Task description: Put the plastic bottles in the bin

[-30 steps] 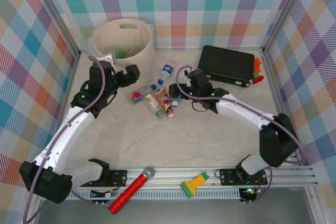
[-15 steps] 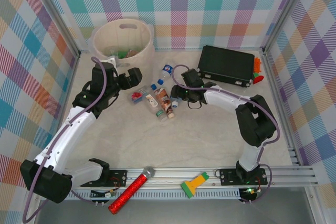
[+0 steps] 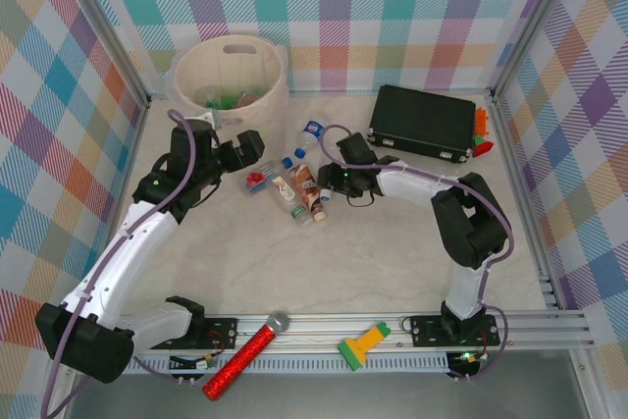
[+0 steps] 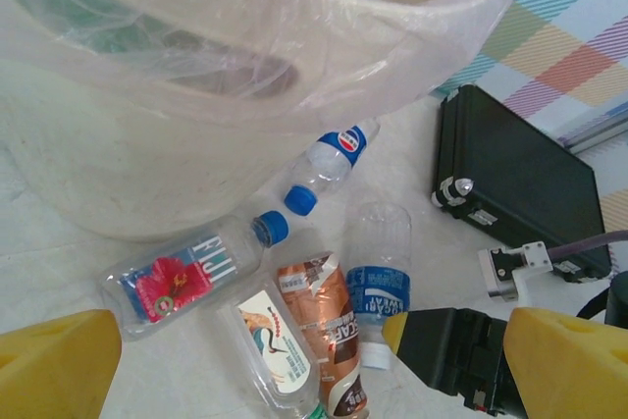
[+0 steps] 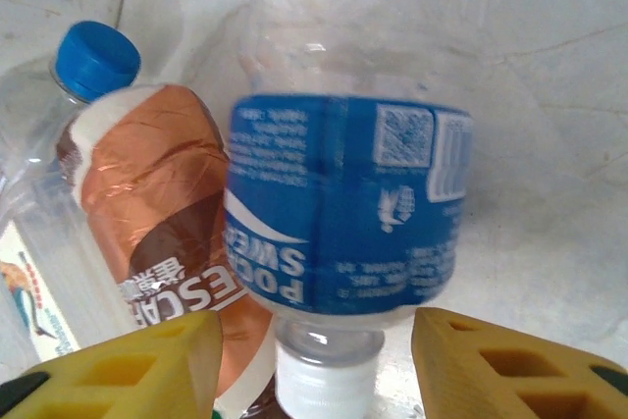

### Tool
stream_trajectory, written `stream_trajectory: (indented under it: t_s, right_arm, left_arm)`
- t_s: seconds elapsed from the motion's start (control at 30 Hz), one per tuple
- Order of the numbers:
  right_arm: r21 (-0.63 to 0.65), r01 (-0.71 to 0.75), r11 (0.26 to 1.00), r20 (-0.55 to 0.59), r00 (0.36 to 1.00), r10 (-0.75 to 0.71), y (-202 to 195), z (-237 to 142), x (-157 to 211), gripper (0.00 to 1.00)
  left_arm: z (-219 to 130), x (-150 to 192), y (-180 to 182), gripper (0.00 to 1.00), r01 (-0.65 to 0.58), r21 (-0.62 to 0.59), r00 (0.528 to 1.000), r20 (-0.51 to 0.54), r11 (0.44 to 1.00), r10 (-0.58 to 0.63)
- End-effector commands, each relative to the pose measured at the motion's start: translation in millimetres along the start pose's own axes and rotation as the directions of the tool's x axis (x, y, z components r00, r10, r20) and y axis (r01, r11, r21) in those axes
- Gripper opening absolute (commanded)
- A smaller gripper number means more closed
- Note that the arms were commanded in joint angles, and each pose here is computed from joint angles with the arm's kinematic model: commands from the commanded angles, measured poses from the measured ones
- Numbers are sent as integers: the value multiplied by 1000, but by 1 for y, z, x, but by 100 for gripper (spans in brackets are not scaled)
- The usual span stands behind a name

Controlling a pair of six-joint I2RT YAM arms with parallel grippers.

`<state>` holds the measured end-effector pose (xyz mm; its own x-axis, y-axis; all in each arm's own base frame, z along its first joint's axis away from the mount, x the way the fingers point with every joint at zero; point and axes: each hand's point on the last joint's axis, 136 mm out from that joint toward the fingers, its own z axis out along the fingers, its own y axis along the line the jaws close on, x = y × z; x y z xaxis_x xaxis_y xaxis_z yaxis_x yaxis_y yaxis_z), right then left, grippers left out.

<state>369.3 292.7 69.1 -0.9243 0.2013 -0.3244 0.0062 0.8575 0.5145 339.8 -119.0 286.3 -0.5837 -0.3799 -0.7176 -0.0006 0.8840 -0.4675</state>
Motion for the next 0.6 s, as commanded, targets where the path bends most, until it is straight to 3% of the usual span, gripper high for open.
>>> stream_trajectory:
  t_s: [0.0,0.37,0.57]
  right_arm:
    - [-13,-33,999,-39,999,32,-6,12,10,53]
    - [-8,-38,999,-67,997,38,-9,28,16,50]
    - [0,9,1000,-42,999,-9,-4,20,16,38]
  left_arm:
    - [-13,-3,-3,99,7,-1,1000,3,1000,-7]
    - [-26,0,3,100,-1,-11,1000,20,1000,1]
    - [-26,3,-2,99,0,14,1000,-4,1000,0]
